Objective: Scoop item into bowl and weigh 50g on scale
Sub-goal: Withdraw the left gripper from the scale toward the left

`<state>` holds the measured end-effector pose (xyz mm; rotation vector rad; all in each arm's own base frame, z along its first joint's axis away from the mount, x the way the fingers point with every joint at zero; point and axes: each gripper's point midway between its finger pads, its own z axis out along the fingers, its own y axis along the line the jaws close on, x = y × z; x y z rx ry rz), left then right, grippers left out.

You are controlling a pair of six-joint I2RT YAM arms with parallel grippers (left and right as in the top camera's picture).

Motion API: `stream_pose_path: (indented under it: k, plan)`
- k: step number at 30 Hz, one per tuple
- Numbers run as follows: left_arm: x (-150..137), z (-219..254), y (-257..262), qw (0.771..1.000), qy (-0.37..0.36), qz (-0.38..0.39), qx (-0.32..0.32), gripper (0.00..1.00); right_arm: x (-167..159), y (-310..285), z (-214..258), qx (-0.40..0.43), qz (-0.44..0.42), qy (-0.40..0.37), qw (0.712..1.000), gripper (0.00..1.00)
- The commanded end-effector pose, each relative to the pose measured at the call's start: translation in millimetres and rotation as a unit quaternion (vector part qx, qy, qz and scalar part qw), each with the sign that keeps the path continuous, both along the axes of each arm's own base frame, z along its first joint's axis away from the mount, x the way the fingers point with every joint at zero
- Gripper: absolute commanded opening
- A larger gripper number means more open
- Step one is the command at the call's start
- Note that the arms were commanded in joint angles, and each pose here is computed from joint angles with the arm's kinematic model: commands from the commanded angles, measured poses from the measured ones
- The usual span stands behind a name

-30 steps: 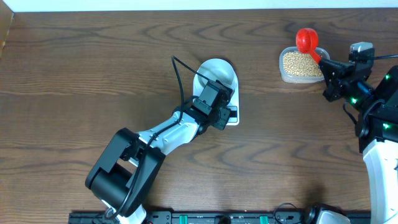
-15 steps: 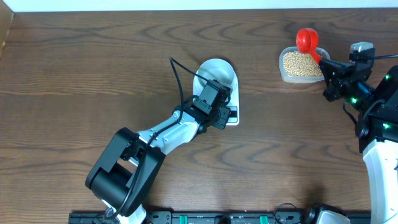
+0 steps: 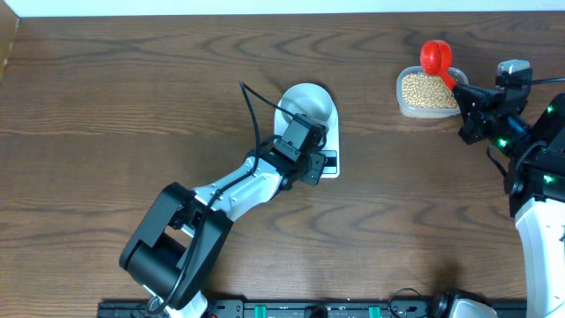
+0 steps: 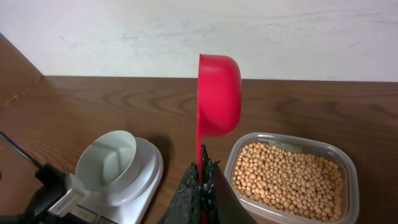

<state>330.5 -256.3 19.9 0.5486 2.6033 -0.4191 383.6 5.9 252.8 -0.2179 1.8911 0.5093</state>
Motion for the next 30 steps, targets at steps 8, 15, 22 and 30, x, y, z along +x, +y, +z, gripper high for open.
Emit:
stream_pose_path:
  k: [8,15,22,30]
  plan:
    - [-11,83,10,0.998,-0.054,0.008,-0.038,0.07,4,-3,9,0.003,-0.004,-0.006,1.0,0.01]
    - [-39,90,48,0.998,-0.042,-0.025,0.042,0.07,4,-3,11,0.001,-0.004,-0.012,1.0,0.01]
    - [-43,87,90,0.995,-0.023,-0.003,0.095,0.12,5,-3,11,0.0,-0.004,-0.014,1.0,0.01]
    - [-39,87,96,0.995,-0.022,0.008,0.095,0.99,7,-4,18,-0.004,-0.004,-0.03,1.0,0.01]
